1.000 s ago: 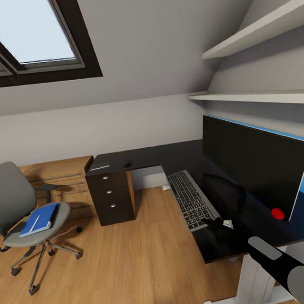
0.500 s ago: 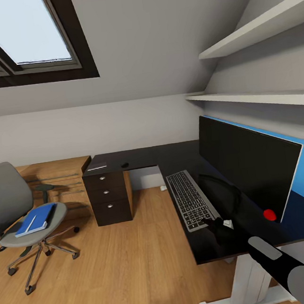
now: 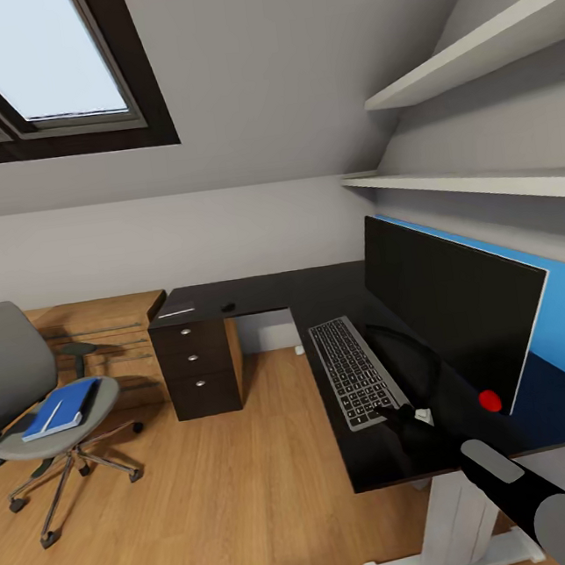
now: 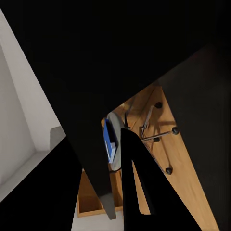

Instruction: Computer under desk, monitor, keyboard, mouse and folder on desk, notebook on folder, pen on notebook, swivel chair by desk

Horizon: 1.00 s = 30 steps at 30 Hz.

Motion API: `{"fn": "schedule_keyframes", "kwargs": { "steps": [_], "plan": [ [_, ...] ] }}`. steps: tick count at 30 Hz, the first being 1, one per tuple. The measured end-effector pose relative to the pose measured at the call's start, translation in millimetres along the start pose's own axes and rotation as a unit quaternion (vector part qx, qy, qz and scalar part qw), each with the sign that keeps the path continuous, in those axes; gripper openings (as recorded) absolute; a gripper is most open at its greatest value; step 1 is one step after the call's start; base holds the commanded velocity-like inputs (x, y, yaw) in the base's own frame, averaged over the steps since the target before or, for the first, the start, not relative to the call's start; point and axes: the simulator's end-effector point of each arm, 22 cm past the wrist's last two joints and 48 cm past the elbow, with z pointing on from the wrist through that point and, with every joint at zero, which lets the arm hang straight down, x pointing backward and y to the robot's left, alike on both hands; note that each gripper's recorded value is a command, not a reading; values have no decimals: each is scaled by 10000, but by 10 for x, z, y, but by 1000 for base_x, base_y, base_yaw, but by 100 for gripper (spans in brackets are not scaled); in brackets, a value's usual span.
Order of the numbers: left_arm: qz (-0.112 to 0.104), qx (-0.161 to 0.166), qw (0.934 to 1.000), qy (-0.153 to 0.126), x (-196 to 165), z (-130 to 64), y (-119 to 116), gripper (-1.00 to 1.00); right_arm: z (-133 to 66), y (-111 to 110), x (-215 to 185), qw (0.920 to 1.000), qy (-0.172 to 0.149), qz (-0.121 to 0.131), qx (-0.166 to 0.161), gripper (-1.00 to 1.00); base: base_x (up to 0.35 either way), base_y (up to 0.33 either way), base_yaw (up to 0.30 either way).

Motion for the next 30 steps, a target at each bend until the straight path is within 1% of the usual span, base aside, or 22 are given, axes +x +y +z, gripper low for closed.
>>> {"fn": "schedule_keyframes", "kwargs": {
  "steps": [26,30],
  "plan": [
    [-8,-15,10000,18,11,-2,-2,100,-3,-1,-11,10000,-20,33,-5,-100,0,-2,0],
    [-6,-16,10000,13,62,32,18,100,11,-67,-4,10000,-19,28,0,-100,0,0,0]
  ]
}}
